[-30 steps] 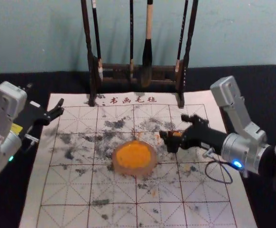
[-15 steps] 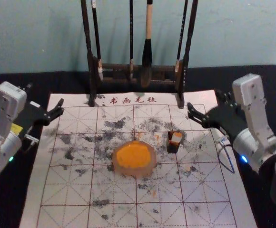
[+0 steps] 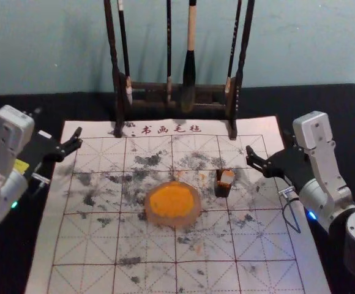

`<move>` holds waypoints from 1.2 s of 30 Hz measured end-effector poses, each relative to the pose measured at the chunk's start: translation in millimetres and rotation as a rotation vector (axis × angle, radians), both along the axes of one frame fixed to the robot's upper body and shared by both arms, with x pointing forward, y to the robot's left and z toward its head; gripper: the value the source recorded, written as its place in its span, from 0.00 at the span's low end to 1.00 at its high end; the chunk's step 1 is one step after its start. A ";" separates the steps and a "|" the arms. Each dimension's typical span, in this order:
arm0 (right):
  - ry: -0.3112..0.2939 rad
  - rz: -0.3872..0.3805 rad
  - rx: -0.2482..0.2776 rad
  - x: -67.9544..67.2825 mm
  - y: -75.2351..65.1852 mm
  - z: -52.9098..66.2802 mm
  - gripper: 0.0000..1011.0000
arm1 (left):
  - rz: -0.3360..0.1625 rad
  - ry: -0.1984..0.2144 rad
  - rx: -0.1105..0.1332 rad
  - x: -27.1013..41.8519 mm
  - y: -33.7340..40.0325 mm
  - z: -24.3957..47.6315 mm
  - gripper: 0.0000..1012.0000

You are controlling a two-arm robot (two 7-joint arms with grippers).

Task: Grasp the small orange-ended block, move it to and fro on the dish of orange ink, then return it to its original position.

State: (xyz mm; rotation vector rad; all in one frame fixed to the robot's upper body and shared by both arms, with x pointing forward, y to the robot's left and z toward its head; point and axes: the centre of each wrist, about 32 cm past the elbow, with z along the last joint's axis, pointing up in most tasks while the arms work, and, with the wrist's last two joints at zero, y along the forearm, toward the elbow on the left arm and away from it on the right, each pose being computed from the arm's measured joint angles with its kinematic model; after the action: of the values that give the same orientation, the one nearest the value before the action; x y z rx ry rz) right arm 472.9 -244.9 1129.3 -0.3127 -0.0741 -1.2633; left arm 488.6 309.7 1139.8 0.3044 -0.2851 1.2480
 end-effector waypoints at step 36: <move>-0.006 0.009 0.007 0.3 0.1 2.9 0.99 | 0.000 0.000 0.000 0.0 0.0 0.0 0.99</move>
State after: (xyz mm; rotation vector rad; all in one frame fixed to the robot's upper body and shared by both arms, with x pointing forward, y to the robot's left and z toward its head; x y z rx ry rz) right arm 473.3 -244.8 1132.1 -0.3027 -0.0762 -1.2550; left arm 488.6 309.7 1139.8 0.3044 -0.2850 1.2480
